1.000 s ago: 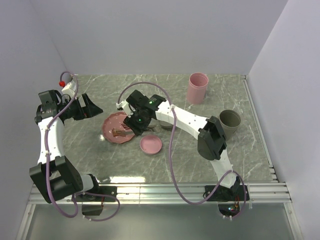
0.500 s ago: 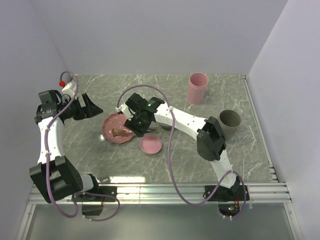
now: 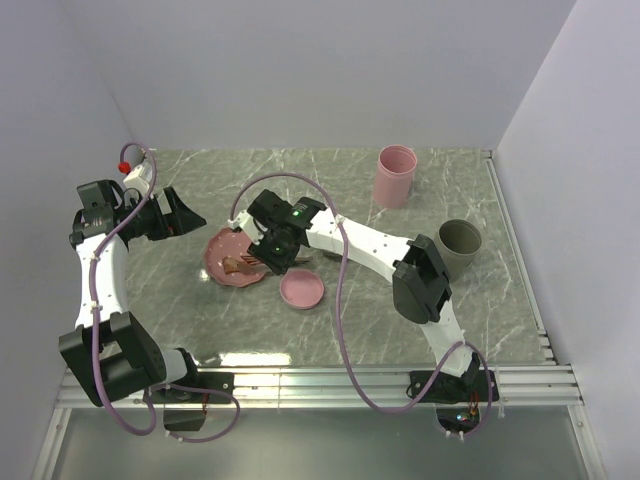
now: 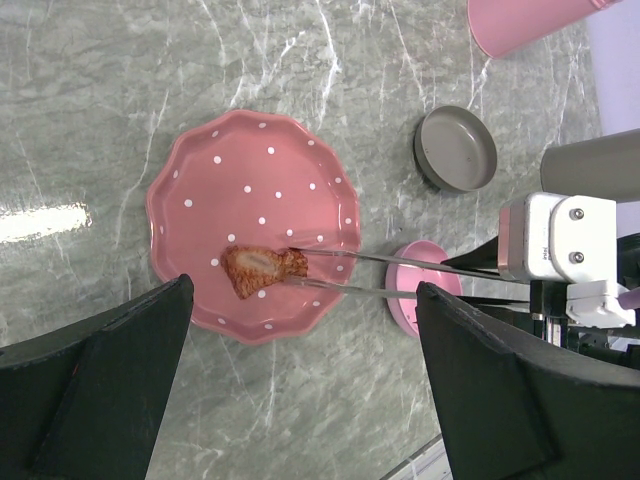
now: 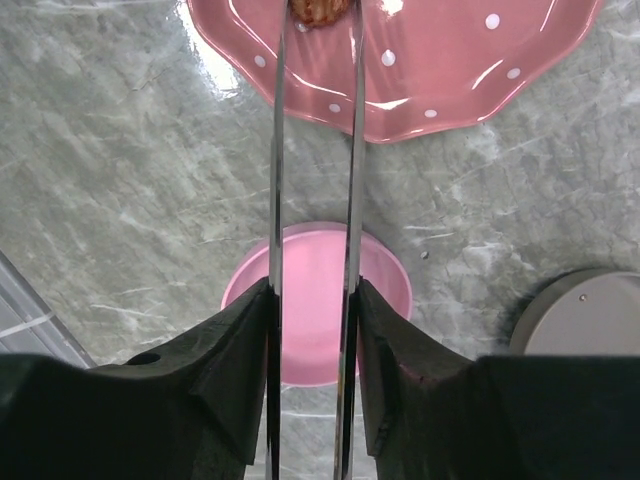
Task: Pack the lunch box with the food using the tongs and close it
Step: Pick up the food using the clamp, then place the food into the lunch box
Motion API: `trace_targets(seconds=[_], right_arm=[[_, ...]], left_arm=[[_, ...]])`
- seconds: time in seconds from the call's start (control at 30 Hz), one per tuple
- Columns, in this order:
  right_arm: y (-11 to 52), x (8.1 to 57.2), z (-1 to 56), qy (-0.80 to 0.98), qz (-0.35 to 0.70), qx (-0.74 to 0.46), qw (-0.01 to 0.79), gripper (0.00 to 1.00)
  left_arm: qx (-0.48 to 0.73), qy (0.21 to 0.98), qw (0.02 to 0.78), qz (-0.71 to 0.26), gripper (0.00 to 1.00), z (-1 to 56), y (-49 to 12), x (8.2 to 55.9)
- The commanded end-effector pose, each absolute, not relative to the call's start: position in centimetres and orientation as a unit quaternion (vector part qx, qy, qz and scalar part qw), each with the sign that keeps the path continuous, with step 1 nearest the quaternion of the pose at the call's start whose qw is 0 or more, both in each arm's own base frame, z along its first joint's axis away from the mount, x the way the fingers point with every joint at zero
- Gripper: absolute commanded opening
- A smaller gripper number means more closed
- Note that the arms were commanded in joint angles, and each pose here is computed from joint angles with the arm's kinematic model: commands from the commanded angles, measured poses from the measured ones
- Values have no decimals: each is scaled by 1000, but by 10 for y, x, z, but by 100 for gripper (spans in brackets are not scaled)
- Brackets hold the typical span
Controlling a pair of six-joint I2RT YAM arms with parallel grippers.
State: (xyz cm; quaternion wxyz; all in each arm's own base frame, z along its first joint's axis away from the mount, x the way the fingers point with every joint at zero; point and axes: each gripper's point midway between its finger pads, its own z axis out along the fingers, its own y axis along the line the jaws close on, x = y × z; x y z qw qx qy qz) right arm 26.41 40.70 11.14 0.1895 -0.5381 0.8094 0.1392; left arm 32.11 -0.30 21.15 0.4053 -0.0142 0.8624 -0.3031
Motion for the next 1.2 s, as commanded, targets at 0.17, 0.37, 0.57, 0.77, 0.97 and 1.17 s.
trace_targets(seconds=[0.17,0.37,0.57,0.77,0.97,1.17], right_arm=[[415,271,148,797,147,-536,234,37],[416,268,164,793,160,-534,246,31],[418,263,168,791,173,-534,244,16],[420,261,188,785,194,-527,261,0],[415,260,215,780,218,-516,280,0],[387,262,235,782,226,-505,288,0]], left_arm=[[8,849,432,-304,99,230,-4,326],[5,849,431,-307,99,229,-4,326],[5,849,431,-306,99,229,-4,326],[5,849,432,-305,99,229,-4,326],[6,848,434,-305,99,231,-4,326],[10,846,439,-303,99,236,-4,327]])
